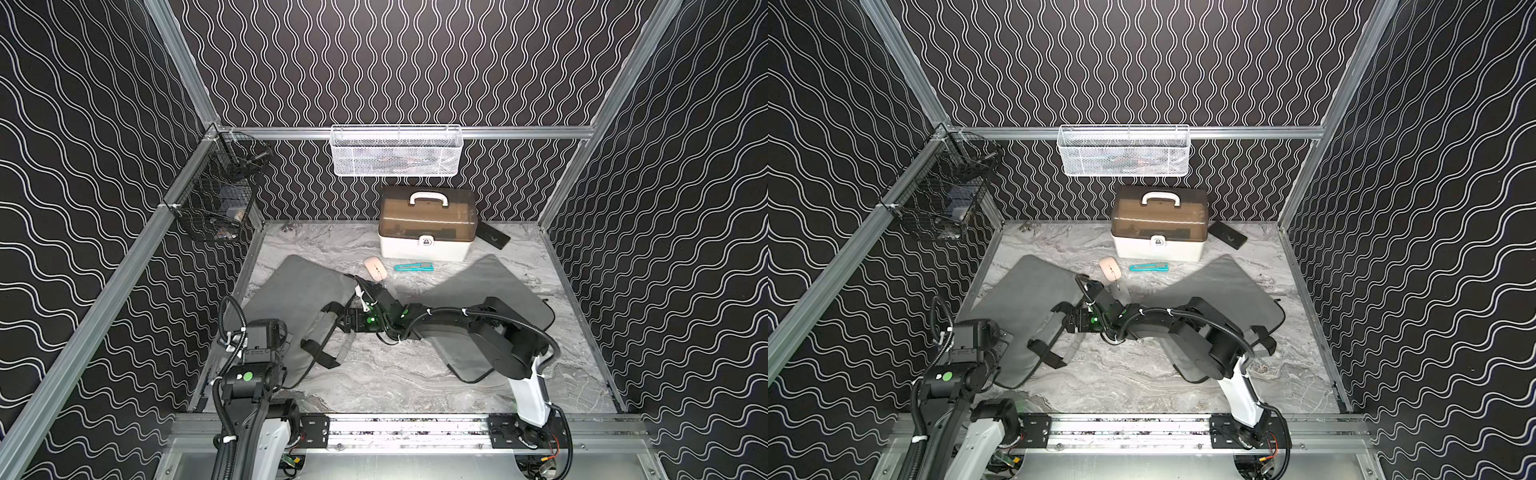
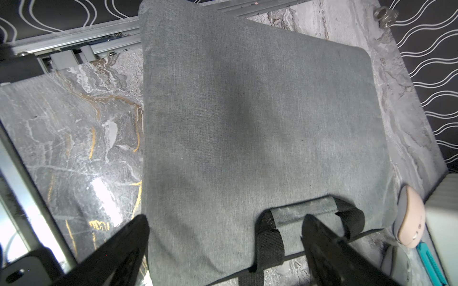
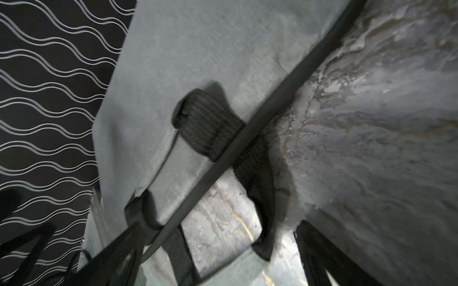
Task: Put the mouse into the laptop bag
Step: Adjust the zippered laptop bag at the center of the board.
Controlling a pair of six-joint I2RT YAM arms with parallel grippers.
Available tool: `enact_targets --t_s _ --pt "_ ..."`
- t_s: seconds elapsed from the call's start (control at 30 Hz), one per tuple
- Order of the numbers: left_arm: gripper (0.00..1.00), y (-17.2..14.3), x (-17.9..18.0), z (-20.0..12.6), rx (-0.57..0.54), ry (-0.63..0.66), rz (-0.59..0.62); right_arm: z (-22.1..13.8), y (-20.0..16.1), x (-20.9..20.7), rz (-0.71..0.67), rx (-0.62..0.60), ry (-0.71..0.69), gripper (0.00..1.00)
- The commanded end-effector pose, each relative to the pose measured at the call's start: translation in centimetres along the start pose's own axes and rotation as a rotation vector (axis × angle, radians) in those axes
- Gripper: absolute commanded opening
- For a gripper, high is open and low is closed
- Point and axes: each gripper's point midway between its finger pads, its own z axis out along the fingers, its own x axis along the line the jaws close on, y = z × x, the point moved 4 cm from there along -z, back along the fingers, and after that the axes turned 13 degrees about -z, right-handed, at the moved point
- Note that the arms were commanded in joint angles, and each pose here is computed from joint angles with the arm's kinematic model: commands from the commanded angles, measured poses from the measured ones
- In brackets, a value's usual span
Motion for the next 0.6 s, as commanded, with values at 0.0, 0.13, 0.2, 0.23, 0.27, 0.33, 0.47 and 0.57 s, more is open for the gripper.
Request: enact_targets --t_s 0.0,0.13,0.2,0.23,0.27,0.33,0.47,0.57 --pt "0.99 -0.3 0.6 -0.2 0.011 -0.001 -0.037 1.1 0.4 -0.2 0.019 0.009 -0.025 0.97" --pt "0.99 -0.7 0.4 -1.3 0.066 -0.036 -0.051 2.4 1.0 -0.2 0.012 0.01 -0.038 0.98" --pt "0.99 -0.5 0.2 -2.2 0.073 -0.039 -0.049 3.1 1.3 -0.3 0.014 0.008 -0.051 0.97" --pt "0.99 -0.2 0.3 -2.6 0.069 -0.037 -0.053 3.5 1.3 -0.6 0.019 0.009 -0.062 0.97" --pt "0.99 -0.1 0.3 -2.9 0.069 -0.035 -0.057 3.9 1.4 -0.8 0.02 0.011 -0.068 0.96" --pt "0.99 0.1 0.4 -3.5 0.065 -0.032 -0.059 4.7 1.6 -1.4 0.034 0.018 -0.081 0.92" --pt "0.99 0.2 0.5 -4.0 0.075 -0.011 -0.059 5.0 2.3 -2.2 0.06 0.017 -0.09 0.67" --pt "0.99 -0.1 0.3 -3.8 0.094 -0.015 -0.047 4.0 3.2 -3.5 0.07 -0.008 -0.13 0.34"
